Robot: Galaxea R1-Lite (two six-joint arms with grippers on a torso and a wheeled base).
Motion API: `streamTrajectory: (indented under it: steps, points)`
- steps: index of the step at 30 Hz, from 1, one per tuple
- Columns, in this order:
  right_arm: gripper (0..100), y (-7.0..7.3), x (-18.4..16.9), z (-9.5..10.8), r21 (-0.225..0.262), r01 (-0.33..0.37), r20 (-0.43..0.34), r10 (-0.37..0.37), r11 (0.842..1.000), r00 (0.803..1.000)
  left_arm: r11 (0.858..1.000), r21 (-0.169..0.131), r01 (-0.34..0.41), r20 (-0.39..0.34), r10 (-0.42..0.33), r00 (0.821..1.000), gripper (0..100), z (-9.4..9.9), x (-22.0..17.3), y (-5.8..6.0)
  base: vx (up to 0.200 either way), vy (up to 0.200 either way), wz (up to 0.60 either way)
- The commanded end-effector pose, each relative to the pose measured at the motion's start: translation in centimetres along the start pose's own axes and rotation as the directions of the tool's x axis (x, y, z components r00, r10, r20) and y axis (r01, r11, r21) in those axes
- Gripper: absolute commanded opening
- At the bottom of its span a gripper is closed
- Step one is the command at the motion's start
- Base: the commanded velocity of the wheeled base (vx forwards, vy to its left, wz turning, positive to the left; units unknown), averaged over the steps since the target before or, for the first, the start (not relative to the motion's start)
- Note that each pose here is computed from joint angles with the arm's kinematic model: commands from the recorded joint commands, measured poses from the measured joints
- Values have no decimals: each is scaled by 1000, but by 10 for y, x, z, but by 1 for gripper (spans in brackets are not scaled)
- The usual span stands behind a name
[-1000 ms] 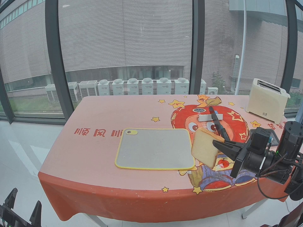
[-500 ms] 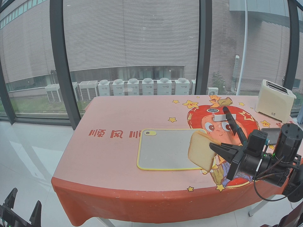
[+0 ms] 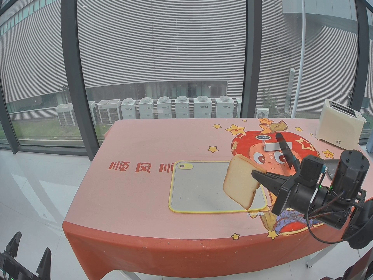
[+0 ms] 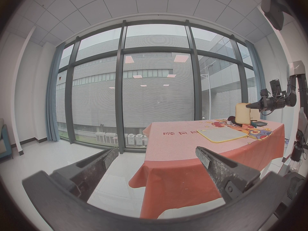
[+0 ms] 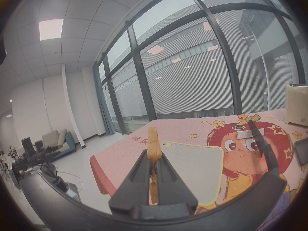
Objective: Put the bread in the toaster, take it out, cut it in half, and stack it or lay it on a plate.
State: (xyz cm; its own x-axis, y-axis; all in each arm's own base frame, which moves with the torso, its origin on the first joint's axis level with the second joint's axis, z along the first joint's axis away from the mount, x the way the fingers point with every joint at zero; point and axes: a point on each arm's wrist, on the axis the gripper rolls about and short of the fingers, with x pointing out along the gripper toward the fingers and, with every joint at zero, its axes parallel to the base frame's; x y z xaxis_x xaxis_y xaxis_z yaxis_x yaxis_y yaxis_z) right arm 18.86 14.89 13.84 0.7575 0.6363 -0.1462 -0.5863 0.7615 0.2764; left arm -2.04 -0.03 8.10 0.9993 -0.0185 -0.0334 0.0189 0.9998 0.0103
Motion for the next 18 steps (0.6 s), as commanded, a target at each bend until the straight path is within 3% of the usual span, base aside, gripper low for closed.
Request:
streamTrajectory:
  steps: [1,6,11,15,18]
  points:
    - [0,-3,25,-14,67,10,1,-10,998,1000,1000,0,0,-19,0,1000,100,-5,1,0,0,0,0]
    - [0,-6,49,-16,159,30,75,-43,987,996,1000,0,0,-20,0,1000,100,-5,1,0,0,0,0]
    - [0,-6,63,-17,260,19,88,-44,965,995,1000,0,0,-19,0,1000,100,-5,1,0,0,0,0]
    - [0,-4,67,-25,307,20,59,-39,952,997,1000,0,-1,-19,1,1000,100,-5,1,0,0,0,0]
    - [0,-5,71,-31,312,26,42,-41,950,998,1000,0,-1,-19,1,1000,100,-5,1,0,0,0,0]
